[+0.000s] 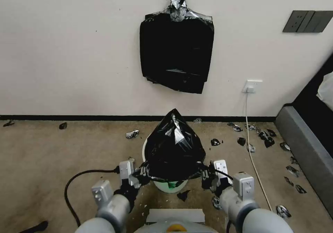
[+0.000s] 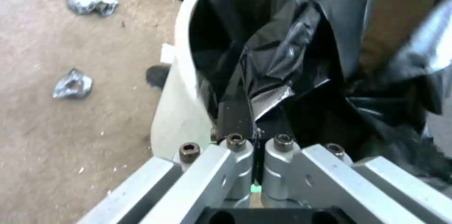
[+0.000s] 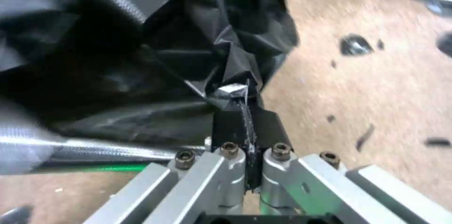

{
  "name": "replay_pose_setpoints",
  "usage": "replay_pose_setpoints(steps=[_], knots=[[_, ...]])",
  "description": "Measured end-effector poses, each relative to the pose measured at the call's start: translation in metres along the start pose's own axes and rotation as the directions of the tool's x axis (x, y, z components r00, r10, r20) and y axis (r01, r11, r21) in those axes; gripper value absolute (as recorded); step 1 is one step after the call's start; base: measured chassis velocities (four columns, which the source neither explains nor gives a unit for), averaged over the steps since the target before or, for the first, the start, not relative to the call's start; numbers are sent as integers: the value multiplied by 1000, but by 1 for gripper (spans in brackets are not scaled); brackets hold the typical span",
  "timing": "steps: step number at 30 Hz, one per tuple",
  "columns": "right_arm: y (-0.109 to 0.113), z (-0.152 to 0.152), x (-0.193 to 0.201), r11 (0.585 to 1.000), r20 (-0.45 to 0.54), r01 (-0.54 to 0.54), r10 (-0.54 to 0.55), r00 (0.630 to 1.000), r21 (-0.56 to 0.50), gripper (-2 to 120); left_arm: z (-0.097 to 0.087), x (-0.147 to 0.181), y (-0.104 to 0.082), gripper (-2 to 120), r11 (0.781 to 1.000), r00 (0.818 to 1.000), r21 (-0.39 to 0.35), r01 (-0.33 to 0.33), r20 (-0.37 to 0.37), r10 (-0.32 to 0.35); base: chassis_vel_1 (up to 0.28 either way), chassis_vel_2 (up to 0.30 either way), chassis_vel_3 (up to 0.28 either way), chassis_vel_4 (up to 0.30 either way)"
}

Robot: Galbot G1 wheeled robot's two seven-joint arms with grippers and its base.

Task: Place a trash bag onto the trash bin.

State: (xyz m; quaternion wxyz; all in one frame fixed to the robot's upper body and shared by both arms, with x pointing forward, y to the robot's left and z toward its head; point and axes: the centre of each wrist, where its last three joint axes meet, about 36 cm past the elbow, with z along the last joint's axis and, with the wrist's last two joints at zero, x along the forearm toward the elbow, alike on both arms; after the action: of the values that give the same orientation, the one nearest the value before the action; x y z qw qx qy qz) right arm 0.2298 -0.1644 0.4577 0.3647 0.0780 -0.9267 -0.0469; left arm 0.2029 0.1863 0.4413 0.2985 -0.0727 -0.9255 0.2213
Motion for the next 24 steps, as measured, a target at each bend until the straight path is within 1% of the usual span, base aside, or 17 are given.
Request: replay_pose_setpoints(steps=[1,4,10,13,14,16,21,24], knots=[[0,0,0,1000,0,0,0,1000,0,0,0,0,0,0,1000,1000,0,0,0,0,0,0,0,0],[5,3,0,998,-33,-60,60,998,-10,0,5,8,-3,0,1000,1000,4,7,-13,-7,0,0,0,0],[8,4,6,998,-85,-50,47,995,-28,0,11,16,-3,0,1000,999,0,18,-28,-18,0,0,0,0],[9,4,-11,997,-113,-33,25,993,-66,0,22,16,2,0,999,999,-5,34,-43,-34,0,0,0,0],[9,4,-11,997,-113,-33,25,993,-66,0,22,16,2,0,999,999,-5,34,-43,-34,0,0,0,0],[12,3,-27,997,-114,-22,13,993,-77,0,28,11,7,0,999,997,-6,51,-52,-51,0,0,0,0],[14,0,-45,997,-106,-16,8,994,-78,0,32,1,15,0,998,996,-18,68,-54,-69,0,0,0,0],[13,0,-59,997,-115,-22,14,993,-74,0,34,-9,24,0,996,995,-18,84,-58,-85,0,0,0,0]])
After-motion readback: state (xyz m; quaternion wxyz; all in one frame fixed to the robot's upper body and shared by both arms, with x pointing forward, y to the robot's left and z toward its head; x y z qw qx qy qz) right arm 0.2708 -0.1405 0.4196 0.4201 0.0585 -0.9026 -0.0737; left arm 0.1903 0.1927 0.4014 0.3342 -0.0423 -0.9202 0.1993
